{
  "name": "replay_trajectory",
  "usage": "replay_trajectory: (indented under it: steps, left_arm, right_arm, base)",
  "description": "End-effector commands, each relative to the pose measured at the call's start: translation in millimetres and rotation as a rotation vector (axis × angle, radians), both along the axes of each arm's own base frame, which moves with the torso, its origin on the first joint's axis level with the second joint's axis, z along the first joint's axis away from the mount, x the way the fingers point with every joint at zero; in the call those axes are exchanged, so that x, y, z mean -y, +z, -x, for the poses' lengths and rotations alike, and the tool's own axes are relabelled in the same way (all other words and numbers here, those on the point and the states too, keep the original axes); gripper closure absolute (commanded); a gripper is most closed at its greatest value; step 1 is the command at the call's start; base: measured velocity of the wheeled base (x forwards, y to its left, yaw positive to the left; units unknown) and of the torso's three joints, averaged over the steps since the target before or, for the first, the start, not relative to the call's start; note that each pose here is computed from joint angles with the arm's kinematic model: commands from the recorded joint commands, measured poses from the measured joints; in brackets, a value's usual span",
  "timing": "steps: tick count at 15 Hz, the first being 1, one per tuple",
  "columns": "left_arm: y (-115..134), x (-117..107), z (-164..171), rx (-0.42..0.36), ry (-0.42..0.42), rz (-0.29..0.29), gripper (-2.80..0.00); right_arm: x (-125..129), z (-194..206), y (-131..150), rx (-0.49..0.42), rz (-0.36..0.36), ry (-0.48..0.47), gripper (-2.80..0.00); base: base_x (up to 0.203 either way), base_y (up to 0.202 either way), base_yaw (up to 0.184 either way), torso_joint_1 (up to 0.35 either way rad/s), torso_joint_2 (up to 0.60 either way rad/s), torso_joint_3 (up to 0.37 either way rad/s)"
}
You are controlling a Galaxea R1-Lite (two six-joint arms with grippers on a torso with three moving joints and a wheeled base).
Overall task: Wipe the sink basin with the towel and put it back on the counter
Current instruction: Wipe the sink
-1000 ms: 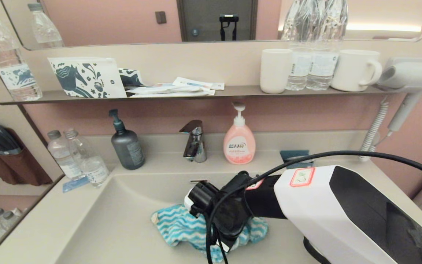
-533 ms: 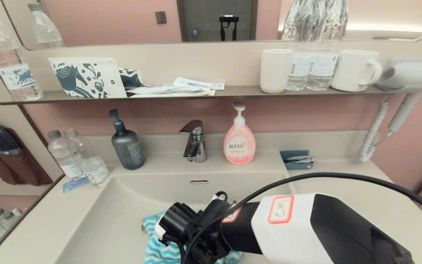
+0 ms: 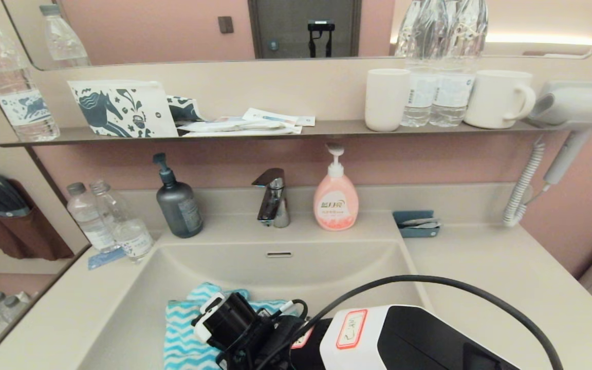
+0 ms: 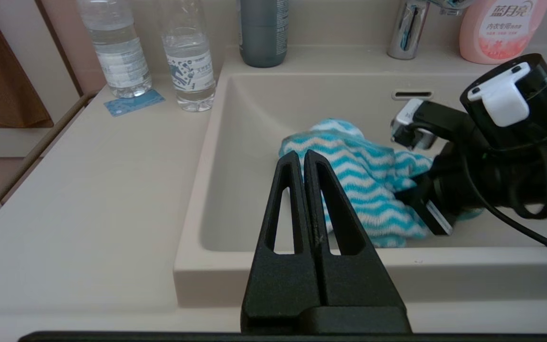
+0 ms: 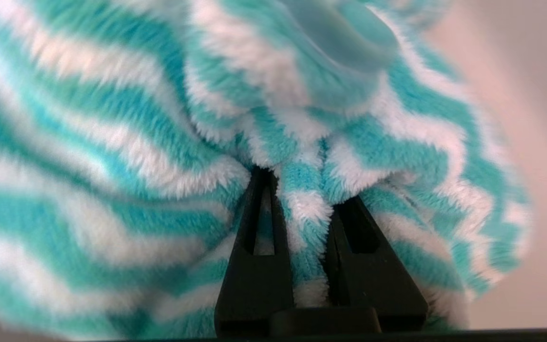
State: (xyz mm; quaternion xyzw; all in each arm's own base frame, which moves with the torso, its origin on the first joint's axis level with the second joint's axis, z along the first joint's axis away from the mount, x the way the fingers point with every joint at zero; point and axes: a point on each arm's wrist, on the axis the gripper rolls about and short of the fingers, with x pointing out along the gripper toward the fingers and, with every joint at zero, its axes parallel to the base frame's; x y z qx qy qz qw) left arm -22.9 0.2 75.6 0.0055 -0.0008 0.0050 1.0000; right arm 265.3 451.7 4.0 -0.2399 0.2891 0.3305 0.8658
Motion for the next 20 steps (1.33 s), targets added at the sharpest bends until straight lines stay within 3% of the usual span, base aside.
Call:
replay_trajectory:
  steps: [1,5,9,15,20]
  left_arm:
    - [-0.1,0.0,-0.1,-0.002,0.001,0.000,0.00]
    - [-0.1,0.0,-0.1,-0.002,0.001,-0.001,0.00]
    - [-0.1,0.0,-0.1,-0.002,0.001,0.000,0.00]
    - [0.0,0.0,-0.1,-0.002,0.001,0.000,0.00]
    - [0.1,0.0,-0.1,-0.001,0.001,0.000,0.00]
  right_arm:
    - [5.9,-16.1,-11.6,0.033,0.002,-0.050,0.00]
    - [35.6,-57.5,-10.4,0.135,0.103,-0.185,0.00]
    - [62.2,-84.3,21.8,0.189,0.145,-0.242,0.00]
    - [90.6,-85.6,52.2,0.152,0.260,-0.288,0.00]
    - [124.5,-74.2,48.4,0.022,0.497,-0.302,0.00]
  base:
    - [0.000,0.000,0.000,0.000,0.00,0.000]
    - [0.000,0.000,0.000,0.000,0.00,0.000]
    - [0.000,0.000,0.000,0.000,0.00,0.000]
    - [0.000,0.000,0.000,0.000,0.00,0.000]
    - [0.000,0.000,0.000,0.000,0.00,0.000]
